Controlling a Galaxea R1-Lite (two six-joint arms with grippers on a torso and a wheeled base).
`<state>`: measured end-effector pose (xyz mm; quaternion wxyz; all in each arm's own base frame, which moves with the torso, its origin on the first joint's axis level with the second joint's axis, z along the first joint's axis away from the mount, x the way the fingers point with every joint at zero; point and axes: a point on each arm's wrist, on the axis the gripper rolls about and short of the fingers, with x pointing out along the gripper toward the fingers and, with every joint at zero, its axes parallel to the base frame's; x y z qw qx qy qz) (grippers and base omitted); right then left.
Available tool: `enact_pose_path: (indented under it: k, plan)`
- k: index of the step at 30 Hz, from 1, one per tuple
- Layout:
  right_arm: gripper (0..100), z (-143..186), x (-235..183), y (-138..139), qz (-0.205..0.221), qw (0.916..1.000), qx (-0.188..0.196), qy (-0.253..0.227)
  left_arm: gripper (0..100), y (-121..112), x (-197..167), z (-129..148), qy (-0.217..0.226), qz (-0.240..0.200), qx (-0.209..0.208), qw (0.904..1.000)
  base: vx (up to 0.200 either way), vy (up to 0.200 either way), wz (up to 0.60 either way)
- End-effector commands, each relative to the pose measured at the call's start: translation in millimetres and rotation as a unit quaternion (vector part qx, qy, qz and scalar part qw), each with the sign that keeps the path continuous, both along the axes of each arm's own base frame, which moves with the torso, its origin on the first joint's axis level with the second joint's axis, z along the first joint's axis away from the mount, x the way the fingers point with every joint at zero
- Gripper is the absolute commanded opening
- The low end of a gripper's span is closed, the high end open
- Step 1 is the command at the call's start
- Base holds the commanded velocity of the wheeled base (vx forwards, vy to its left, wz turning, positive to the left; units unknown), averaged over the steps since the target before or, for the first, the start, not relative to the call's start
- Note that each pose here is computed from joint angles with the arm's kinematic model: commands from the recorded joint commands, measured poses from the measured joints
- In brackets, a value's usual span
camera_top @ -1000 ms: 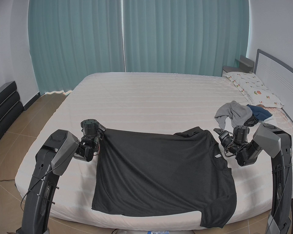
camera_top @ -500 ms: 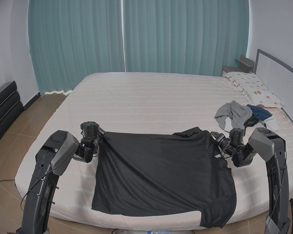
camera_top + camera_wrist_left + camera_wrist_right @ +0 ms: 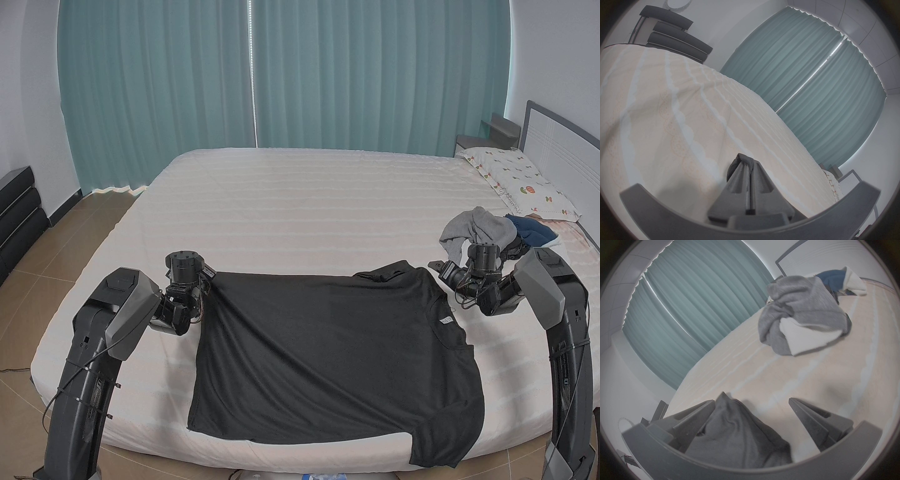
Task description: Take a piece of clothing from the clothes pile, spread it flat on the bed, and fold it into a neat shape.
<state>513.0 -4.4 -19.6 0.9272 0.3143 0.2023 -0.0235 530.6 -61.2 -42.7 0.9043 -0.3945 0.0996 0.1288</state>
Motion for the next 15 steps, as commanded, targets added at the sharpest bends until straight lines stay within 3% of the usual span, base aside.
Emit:
enact_pose_path:
  k: [1, 5, 13, 14, 15]
  plan:
    - [100, 15.8, 13.4, 10.7, 0.015, 0.9997, -0.001, -0.021, 0, 0.5, -1.0, -1.5, 0.003, 0.001, 0.000, 1.0000, 0.000, 0.000, 0.00]
    - [100, -4.8, 18.9, 11.4, 0.010, 0.9999, -0.003, -0.006, 0, 0.5, -1.0, -1.7, 0.004, 0.001, 0.000, 1.0000, 0.000, 0.000, 0.00]
    - [100, -14.5, 22.9, 13.0, 0.012, 0.9999, -0.006, -0.004, 0, 0.5, -1.0, -1.7, 0.004, 0.001, 0.000, 1.0000, 0.000, 0.000, 0.00]
    - [0, -15.5, 22.8, 13.8, 0.014, 0.9999, -0.007, -0.001, 0, 0.5, -1.0, -1.7, 0.004, 0.001, 0.000, 1.0000, 0.000, 0.000, 0.00]
    - [0, -15.3, 23.0, 13.9, 0.014, 0.9999, -0.007, -0.001, 0, 0.5, -1.0, -1.7, 0.004, 0.001, 0.000, 1.0000, 0.000, 0.000, 0.00]
